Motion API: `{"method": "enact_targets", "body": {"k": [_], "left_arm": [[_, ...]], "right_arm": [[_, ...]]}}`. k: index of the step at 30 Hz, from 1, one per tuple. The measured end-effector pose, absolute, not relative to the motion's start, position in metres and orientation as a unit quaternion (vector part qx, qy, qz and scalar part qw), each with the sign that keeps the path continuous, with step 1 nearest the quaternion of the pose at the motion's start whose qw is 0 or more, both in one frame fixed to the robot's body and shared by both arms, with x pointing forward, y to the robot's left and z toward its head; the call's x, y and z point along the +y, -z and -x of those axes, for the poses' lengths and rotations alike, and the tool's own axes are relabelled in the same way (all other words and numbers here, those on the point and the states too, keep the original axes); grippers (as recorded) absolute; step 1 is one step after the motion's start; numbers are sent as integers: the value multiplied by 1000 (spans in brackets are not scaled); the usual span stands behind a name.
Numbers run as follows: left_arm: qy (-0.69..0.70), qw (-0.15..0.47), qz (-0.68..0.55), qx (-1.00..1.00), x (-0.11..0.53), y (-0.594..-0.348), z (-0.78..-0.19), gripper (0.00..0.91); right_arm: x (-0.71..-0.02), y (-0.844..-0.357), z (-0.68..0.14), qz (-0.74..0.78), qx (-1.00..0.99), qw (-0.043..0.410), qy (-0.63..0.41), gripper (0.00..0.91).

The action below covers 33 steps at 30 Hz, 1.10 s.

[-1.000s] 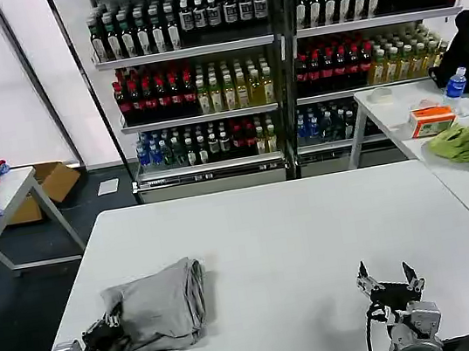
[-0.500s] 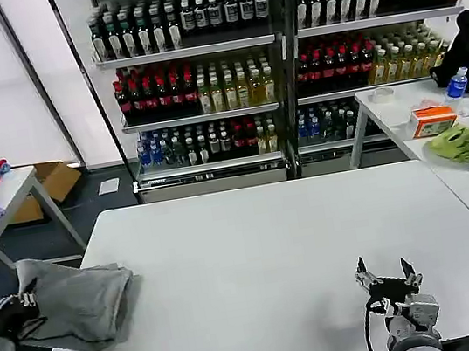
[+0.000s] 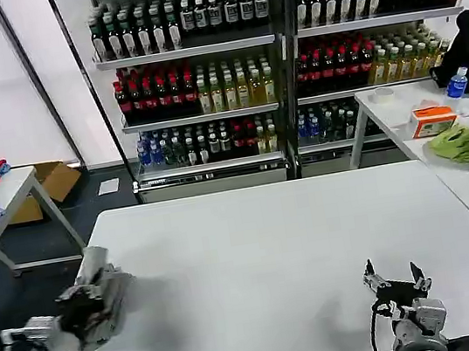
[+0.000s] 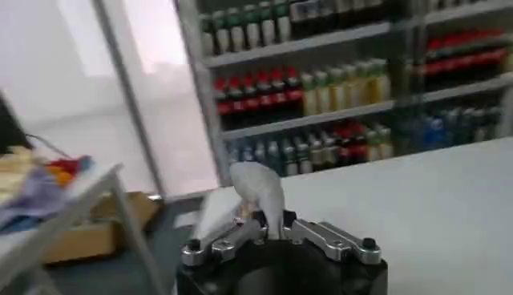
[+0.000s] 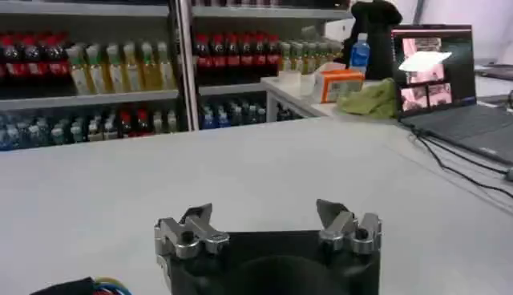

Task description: Fold and organize the clothes.

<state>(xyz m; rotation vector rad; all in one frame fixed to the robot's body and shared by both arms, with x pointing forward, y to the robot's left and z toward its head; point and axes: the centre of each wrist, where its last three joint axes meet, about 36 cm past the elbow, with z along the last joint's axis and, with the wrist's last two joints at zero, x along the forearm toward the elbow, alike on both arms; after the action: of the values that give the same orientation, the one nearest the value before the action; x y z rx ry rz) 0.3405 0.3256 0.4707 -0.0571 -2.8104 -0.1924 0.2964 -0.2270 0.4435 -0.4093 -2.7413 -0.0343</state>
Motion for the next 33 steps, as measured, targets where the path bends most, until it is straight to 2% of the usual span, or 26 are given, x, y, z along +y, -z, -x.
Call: {"method": "enact_targets", "body": {"k": [9,17,18,19,20,33], "left_arm": [[-5,189,101,-977,213,-441,-345,10],[-25,203,130,-970,168,-426,-367,30],[-26,202,131,-970,165,-426,-369,60],[-27,201,133,-970,162,-426,-371,403],[-29,200,135,-970,160,-427,-373,907],[-113,169,157,-967,148,-434,-387,907]], "right_arm": [[-223,-440,-289,159,-969,187,11,907],[-217,-436,-290,163,-968,192,9,907],[-216,-436,-290,162,-968,193,9,907],[-216,-436,-290,162,-968,193,9,907],[-215,-435,-291,162,-968,194,8,907],[-208,-432,-304,134,-969,208,8,907]]}}
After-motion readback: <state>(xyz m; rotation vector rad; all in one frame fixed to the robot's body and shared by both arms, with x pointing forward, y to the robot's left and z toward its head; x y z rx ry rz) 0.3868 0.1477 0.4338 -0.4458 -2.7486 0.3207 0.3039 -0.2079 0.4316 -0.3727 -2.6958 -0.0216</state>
